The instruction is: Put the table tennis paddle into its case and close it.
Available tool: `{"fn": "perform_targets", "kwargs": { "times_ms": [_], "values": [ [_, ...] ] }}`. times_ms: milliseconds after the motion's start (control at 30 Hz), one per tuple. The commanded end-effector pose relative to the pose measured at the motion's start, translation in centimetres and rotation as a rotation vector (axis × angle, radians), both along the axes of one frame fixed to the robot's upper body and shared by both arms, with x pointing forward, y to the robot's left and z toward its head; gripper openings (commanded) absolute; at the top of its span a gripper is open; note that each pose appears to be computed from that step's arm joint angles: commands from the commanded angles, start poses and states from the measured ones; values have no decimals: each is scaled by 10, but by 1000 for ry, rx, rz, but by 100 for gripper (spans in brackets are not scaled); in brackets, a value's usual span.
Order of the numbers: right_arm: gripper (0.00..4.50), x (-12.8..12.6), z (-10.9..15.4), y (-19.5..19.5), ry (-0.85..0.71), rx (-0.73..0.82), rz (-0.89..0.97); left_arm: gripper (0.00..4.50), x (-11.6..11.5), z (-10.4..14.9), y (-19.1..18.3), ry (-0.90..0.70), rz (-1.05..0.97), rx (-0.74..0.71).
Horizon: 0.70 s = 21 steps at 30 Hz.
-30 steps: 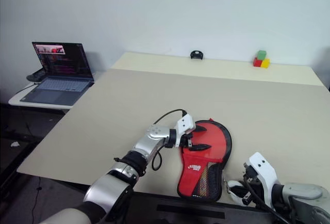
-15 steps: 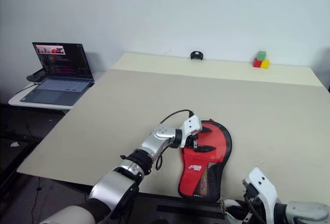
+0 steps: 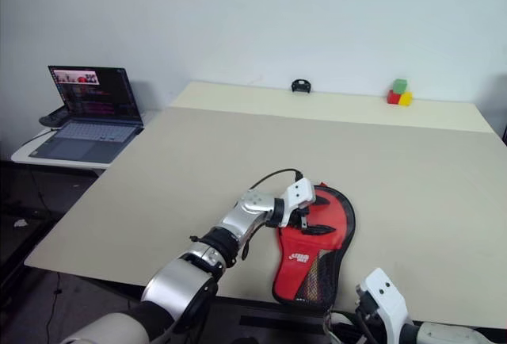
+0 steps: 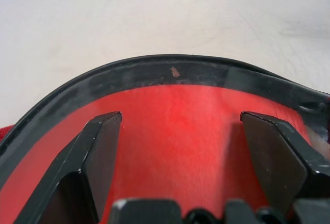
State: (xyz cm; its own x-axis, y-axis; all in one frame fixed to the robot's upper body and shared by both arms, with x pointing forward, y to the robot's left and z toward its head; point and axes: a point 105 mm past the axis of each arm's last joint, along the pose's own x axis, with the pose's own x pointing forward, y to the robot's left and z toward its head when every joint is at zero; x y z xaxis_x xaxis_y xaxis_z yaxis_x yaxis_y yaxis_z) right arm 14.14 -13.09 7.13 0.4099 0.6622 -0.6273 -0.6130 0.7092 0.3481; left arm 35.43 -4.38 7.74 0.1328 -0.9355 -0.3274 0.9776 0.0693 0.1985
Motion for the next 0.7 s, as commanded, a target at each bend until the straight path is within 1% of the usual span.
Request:
{"fn": "perform_targets", "kwargs": {
  "times_ms": [33,67,100,167,367,400,433,633,667,700],
  "values": [
    [61,-2,3,7,-8,38,30,401,-11,-28,1,66,-9,78],
    [100,-2,3,6,-8,35,29,401,-11,-28,1,66,-7,77],
    [122,-2,4,5,-8,35,30,401,-11,-28,1,66,-6,77],
    [188,-3,5,4,-12,32,37,401,-11,-29,1,66,-4,75],
    [394,-11,9,-1,-6,19,63,401,-11,-28,0,65,2,68],
    [433,-12,10,-2,-14,14,70,401,-10,-28,-1,64,3,67],
    [448,-12,14,-3,-27,17,80,401,-10,-28,-1,64,4,65],
    [448,-11,34,-4,-113,47,132,401,-11,-28,-4,63,3,60],
    [448,-10,38,-4,-130,54,135,401,-12,-28,-4,63,3,59],
    [448,-1,47,-7,-178,64,131,401,-11,-27,-5,62,4,54]
  ]
}}
